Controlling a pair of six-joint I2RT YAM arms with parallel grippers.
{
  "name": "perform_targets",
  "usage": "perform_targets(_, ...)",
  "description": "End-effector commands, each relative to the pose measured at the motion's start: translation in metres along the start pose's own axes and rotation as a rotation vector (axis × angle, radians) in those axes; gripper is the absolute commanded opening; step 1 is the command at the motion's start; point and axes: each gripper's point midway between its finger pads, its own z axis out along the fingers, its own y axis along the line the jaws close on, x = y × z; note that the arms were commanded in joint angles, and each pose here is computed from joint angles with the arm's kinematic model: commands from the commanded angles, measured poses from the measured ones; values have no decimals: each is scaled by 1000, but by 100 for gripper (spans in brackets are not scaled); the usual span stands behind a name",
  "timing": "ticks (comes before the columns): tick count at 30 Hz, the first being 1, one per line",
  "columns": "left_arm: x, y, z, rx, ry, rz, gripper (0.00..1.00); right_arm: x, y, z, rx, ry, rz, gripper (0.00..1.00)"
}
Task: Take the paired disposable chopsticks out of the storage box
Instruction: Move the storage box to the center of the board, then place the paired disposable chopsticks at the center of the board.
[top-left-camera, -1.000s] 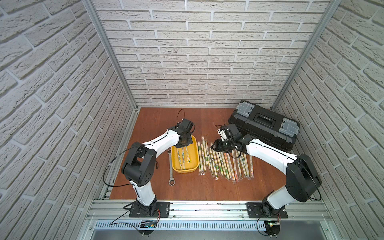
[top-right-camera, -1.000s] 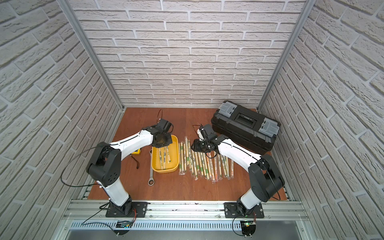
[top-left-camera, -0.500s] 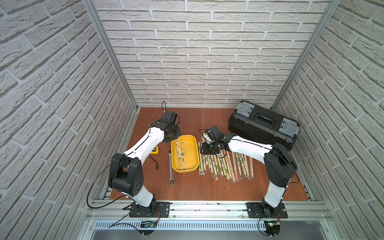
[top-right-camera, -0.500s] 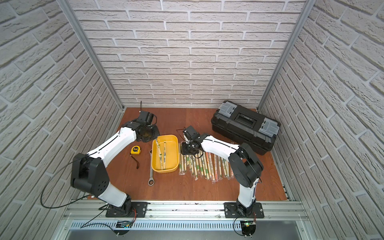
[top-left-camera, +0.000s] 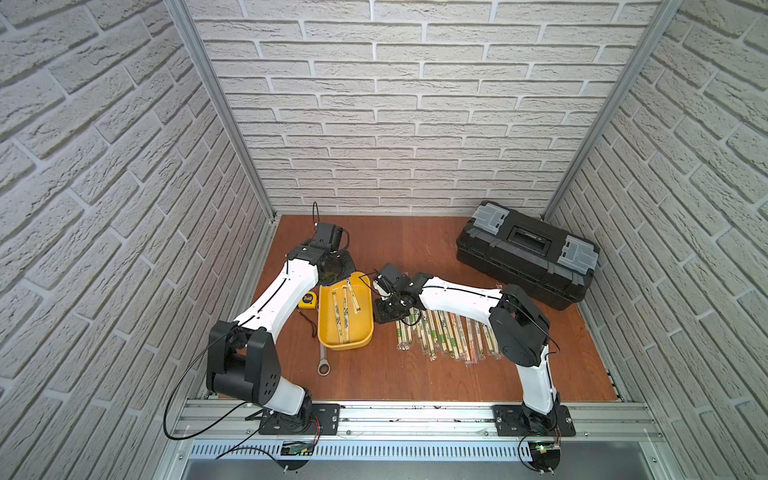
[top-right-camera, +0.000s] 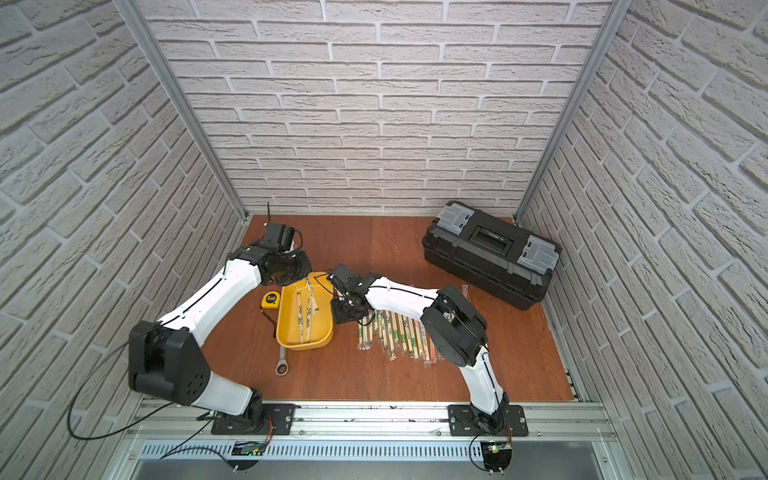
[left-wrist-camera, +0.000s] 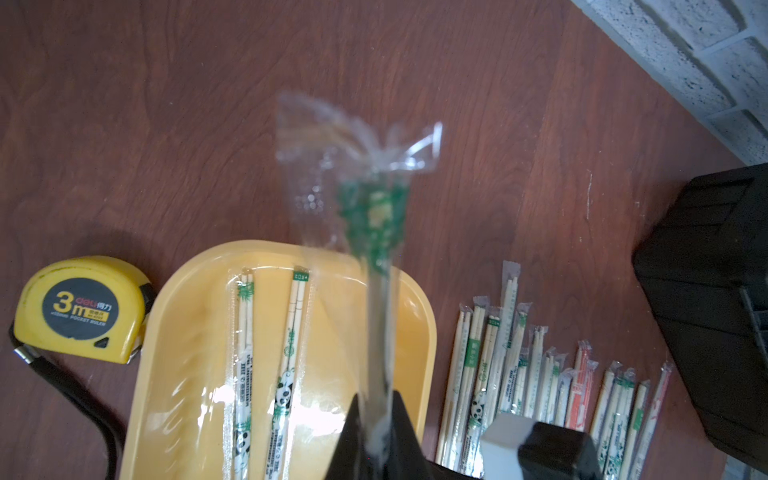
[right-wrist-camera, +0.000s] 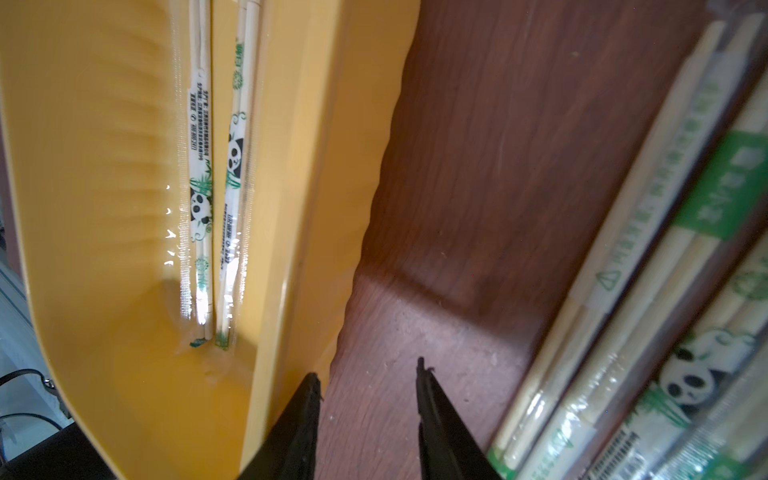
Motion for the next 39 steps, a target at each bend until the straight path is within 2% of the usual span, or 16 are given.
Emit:
perform_targets(1,0,1,-6,20,-10,8,2,-4,9,-2,-17,-5,-11,40)
perform_targets(7,1,-9,-3,60,1,13,1,-9,-9,-27,23,-54,2,41)
perform_targets(14,9,-47,8,79,38,114,1,-25,-54,-105,47,-207,67,42)
perform_targets(20,36,-81,49,57,106,179,2,-17,-93,-136,84,-259,127,42)
perform_targets(28,68,-93,105,-16,200,220,5,4,-107,-140,82,-258,159,42)
perform_targets(32,79,-89,121,-40,231,211,13,12,-110,-140,81,-257,169,42)
perform_targets(39,80,-95,122,-15,234,217,43,14,-109,-144,72,-266,170,42)
